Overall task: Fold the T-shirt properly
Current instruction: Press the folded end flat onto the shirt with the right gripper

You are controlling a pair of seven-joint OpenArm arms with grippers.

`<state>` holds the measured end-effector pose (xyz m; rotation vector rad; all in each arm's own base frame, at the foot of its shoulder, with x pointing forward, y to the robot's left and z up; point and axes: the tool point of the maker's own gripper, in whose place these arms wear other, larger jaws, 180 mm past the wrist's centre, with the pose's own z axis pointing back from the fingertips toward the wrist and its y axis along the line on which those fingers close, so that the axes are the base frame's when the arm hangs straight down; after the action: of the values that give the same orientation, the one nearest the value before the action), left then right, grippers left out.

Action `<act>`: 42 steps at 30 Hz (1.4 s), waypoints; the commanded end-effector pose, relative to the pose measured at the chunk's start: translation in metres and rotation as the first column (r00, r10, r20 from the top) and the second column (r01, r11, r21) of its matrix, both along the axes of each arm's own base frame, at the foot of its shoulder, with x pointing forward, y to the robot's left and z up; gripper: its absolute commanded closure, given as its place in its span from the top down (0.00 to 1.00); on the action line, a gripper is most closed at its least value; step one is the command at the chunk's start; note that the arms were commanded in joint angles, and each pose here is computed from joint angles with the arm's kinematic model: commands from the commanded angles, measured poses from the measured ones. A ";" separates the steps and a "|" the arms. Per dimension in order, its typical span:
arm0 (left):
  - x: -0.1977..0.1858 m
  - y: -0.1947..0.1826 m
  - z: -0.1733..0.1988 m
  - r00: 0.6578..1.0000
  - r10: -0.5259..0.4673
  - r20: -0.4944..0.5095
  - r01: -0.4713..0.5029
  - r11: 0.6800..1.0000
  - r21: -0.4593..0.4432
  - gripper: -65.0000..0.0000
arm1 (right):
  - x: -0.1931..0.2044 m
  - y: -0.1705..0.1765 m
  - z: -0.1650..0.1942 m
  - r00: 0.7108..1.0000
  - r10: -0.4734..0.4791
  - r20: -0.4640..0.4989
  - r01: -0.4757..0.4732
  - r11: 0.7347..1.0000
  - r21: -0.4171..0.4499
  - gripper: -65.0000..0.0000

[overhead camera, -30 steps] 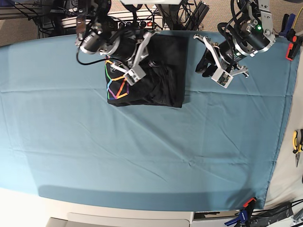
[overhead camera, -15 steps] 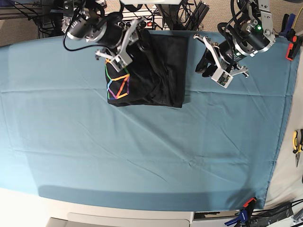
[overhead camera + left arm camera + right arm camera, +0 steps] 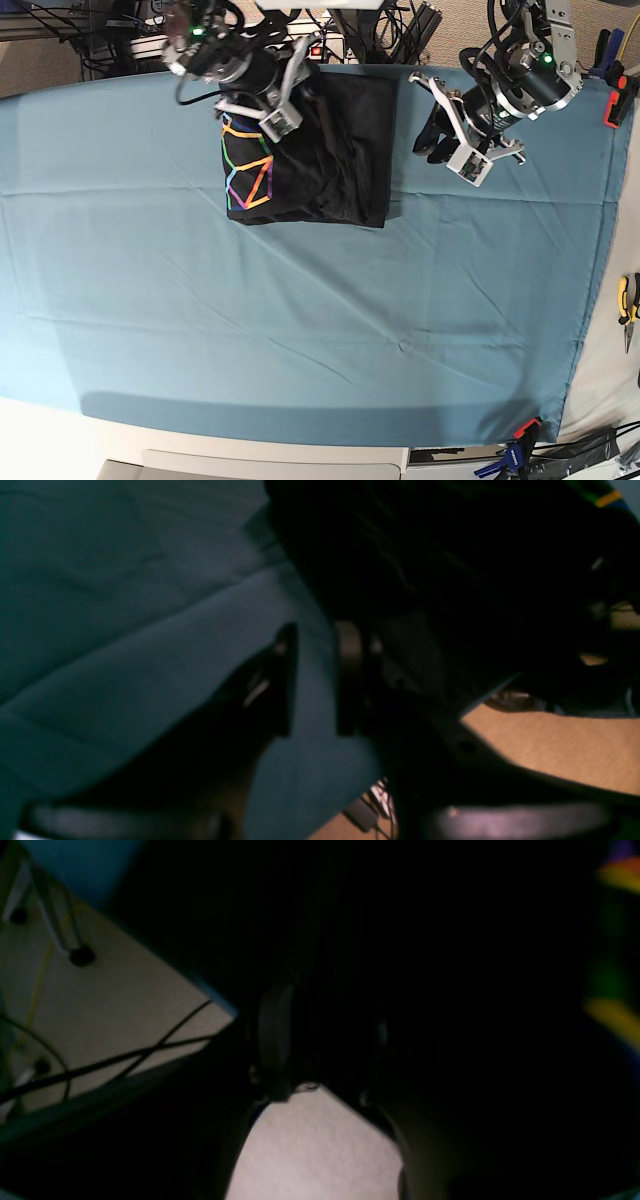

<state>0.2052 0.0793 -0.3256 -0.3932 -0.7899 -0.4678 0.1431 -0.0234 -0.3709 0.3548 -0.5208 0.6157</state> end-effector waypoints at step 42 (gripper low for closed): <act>0.008 -0.003 0.014 0.999 -0.002 0.054 0.003 1.000 -0.028 0.22 | 0.024 0.058 0.053 0.993 0.014 0.119 -0.053 0.944 0.327 0.00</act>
<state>0.2089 0.0792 -0.3231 -0.3915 -0.8015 -0.4700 0.1629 0.0288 -0.3299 0.6105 -0.6838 0.5903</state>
